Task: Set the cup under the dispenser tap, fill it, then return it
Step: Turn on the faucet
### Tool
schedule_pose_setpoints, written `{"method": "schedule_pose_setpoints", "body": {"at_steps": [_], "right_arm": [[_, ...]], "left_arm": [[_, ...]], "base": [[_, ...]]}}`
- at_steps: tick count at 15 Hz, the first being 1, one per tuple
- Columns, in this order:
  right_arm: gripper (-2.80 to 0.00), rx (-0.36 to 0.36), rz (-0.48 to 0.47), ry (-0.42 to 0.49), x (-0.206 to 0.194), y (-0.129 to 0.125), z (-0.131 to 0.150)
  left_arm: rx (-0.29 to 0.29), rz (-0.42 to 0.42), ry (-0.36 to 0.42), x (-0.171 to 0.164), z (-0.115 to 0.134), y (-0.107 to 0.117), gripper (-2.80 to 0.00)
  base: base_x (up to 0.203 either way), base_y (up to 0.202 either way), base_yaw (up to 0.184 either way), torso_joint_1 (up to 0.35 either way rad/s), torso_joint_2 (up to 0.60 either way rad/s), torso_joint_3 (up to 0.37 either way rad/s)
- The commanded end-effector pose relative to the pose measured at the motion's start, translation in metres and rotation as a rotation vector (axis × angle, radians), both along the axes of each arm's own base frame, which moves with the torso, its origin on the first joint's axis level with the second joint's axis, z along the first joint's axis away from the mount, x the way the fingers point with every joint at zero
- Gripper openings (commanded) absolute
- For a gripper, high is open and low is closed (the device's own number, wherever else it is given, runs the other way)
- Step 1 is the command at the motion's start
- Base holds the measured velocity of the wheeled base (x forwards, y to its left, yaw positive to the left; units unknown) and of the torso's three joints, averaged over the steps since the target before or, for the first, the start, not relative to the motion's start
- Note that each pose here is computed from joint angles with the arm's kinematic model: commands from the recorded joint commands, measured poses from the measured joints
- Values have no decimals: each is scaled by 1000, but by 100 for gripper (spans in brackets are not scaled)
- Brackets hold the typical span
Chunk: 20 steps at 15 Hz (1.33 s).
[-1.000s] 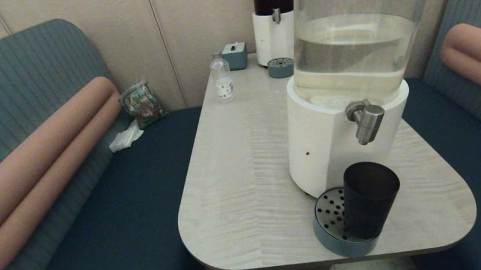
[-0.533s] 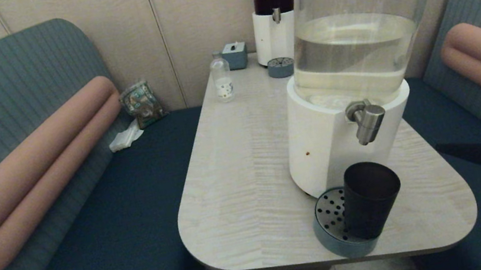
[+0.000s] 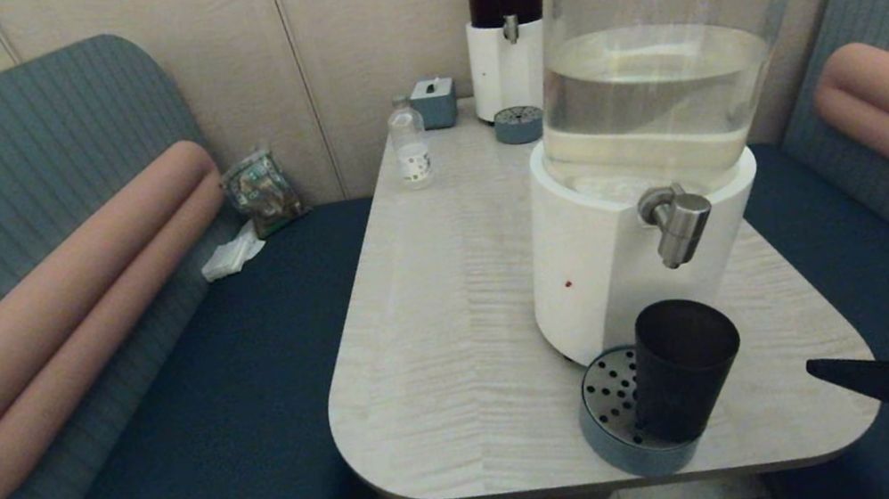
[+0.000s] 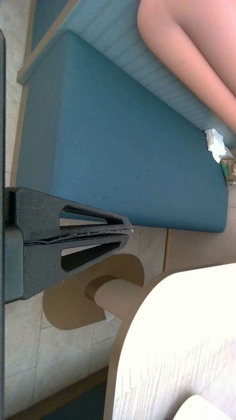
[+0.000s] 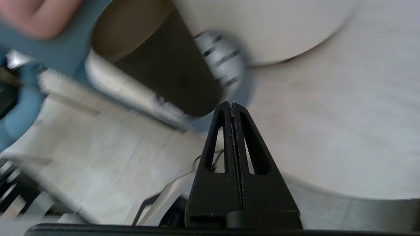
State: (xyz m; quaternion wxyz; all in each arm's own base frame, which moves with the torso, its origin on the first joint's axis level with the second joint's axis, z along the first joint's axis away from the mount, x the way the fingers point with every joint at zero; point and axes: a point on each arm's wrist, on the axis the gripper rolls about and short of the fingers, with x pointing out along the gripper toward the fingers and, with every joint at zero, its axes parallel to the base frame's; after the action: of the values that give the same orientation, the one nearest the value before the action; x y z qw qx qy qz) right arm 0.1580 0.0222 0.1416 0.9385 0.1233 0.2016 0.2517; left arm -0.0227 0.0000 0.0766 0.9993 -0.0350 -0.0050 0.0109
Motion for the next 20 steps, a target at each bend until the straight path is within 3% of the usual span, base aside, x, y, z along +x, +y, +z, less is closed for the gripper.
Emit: {"method": "schedule_pose_setpoints", "body": {"at_steps": [1, 4, 8, 20], "right_arm": [[-280, 8, 48, -8, -8, 6, 0], [-280, 17, 116, 27, -7, 17, -4], [-280, 17, 127, 67, 3, 21, -10], [-280, 29, 170, 51, 27, 34, -18]], "left_arm": [[0, 1, 0, 0, 0, 0, -280], [0, 1, 0, 0, 0, 0, -280], [0, 1, 0, 0, 0, 0, -280], [0, 1, 0, 0, 0, 0, -280]], "base": [[0, 0, 0, 0, 0, 0], [0, 0, 0, 0, 0, 0], [0, 0, 0, 0, 0, 0], [0, 0, 0, 0, 0, 0]]}}
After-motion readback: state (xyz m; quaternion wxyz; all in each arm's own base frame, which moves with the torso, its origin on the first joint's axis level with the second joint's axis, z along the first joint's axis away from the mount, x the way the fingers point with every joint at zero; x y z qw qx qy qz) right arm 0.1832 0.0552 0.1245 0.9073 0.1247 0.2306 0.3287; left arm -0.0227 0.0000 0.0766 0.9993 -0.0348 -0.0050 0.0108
